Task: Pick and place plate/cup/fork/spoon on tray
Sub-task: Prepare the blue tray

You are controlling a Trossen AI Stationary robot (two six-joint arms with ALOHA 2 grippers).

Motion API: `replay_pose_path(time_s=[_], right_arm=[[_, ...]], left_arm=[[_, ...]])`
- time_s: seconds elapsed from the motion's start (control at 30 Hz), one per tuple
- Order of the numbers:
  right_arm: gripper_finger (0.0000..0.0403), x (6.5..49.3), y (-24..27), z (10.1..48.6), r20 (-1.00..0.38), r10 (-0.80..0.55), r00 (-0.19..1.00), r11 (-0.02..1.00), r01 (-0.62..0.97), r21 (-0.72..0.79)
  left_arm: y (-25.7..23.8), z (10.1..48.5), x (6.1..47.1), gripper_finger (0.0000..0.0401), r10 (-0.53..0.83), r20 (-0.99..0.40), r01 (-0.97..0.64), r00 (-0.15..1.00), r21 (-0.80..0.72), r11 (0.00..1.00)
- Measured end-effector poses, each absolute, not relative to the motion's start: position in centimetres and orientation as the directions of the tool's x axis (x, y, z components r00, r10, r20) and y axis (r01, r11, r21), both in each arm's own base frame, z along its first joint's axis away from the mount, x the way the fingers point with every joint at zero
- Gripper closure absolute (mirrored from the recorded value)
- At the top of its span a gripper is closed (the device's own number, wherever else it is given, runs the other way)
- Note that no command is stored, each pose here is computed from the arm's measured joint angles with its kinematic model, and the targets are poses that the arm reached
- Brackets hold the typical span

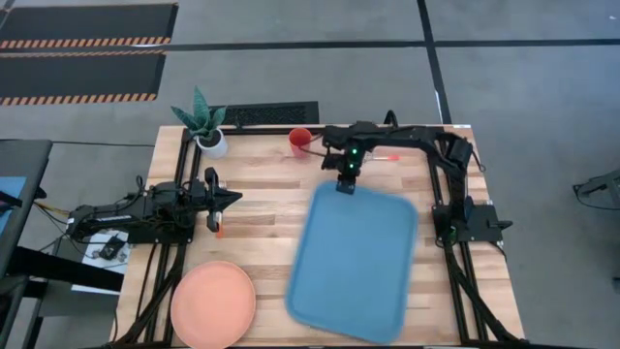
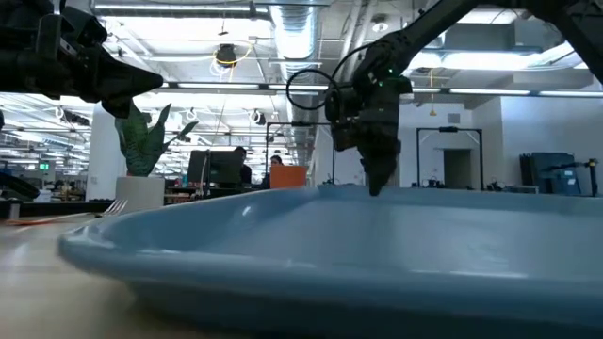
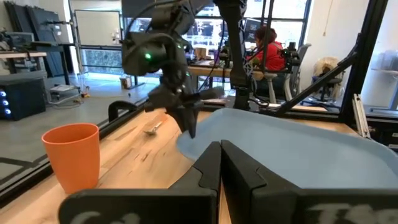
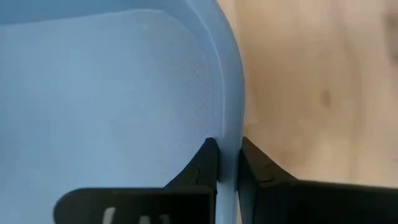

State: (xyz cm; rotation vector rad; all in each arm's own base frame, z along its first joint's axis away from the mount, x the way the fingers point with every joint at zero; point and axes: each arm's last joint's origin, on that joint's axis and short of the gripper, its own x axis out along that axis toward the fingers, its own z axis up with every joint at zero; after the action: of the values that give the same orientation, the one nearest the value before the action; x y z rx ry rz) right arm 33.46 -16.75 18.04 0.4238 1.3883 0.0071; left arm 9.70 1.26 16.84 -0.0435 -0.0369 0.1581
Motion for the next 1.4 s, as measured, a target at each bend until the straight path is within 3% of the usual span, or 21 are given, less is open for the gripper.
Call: replay_pose_path(time_s=[0.23, 0.43, 0.73, 1.1, 1.27, 1.4], right_arm=[[0.0371, 31.8, -18.3, 20.9, -0.947, 0.209, 0.242, 0.9, 0.33, 0.283], [0.0371, 29.4, -18.6, 25.6, -0.92, 0.099, 0.379, 0.869, 0.418, 0.266], [0.0374, 23.7, -15.5, 28.6, -0.862, -0.064, 0.503, 0.732, 0.61, 0.302], [0.0375, 17.8, -8.0, 26.5, -0.778, -0.291, 0.557, 0.399, 0.81, 0.431], [0.0377, 16.1, -4.7, 24.2, -0.777, -0.296, 0.556, 0.264, 0.829, 0.492], [0.0377, 15.2, -2.6, 22.8, -0.802, -0.261, 0.538, 0.23, 0.841, 0.489]], left_arm=[[1.3, 16.8, 9.7, 0.0401, 0.158, 0.033, -0.157, 0.987, -0.023, 0.987], [1.3, 16.8, 9.7, 0.0401, 0.158, 0.033, -0.158, 0.987, -0.021, 0.987], [1.3, 16.8, 9.7, 0.0401, 0.158, 0.033, -0.157, 0.987, -0.025, 0.987], [1.3, 16.8, 9.7, 0.0401, 0.158, 0.033, -0.157, 0.987, -0.028, 0.987], [1.3, 16.8, 9.7, 0.0401, 0.157, 0.033, -0.156, 0.987, -0.03, 0.987], [1.3, 16.8, 9.7, 0.0401, 0.158, 0.033, -0.157, 0.987, -0.031, 0.987]])
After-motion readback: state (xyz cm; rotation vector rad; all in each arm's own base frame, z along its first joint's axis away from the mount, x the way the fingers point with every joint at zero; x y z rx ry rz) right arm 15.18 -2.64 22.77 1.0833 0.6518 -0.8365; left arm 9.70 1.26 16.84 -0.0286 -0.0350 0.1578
